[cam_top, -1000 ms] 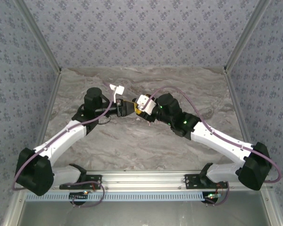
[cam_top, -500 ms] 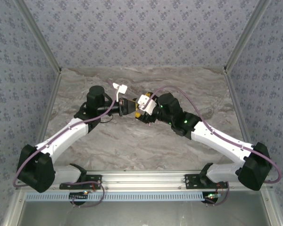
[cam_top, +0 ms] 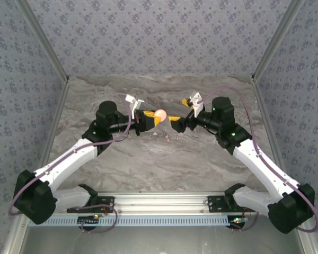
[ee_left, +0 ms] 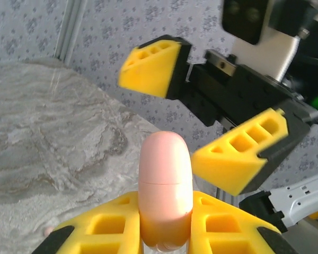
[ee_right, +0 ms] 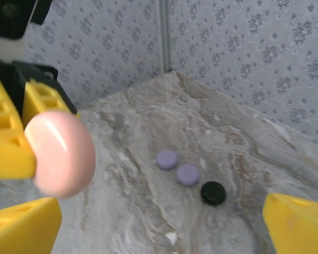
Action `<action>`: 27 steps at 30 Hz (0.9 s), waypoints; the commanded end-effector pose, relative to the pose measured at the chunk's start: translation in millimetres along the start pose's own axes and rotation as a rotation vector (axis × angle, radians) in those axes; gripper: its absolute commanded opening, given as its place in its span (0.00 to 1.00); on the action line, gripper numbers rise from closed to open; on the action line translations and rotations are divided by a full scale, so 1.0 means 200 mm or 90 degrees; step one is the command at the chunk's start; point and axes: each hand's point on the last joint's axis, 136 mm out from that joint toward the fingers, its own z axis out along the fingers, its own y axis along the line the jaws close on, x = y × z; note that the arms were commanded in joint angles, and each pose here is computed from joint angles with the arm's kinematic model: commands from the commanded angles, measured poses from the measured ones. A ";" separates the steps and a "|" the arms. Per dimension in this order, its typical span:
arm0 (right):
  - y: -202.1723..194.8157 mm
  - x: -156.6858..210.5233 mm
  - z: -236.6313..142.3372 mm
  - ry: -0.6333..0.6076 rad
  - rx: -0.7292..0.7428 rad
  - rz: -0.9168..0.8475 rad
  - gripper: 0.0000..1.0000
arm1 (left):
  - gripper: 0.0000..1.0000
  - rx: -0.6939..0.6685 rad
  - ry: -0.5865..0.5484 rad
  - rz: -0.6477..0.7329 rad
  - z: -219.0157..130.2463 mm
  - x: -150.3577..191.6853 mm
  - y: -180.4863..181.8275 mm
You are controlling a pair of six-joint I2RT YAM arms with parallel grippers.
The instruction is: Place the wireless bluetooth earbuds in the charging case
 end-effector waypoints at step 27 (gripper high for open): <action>-0.08 -0.13 0.03 -0.033 -0.019 0.072 0.95 | 0.03 0.019 -0.023 0.137 0.04 0.00 -0.09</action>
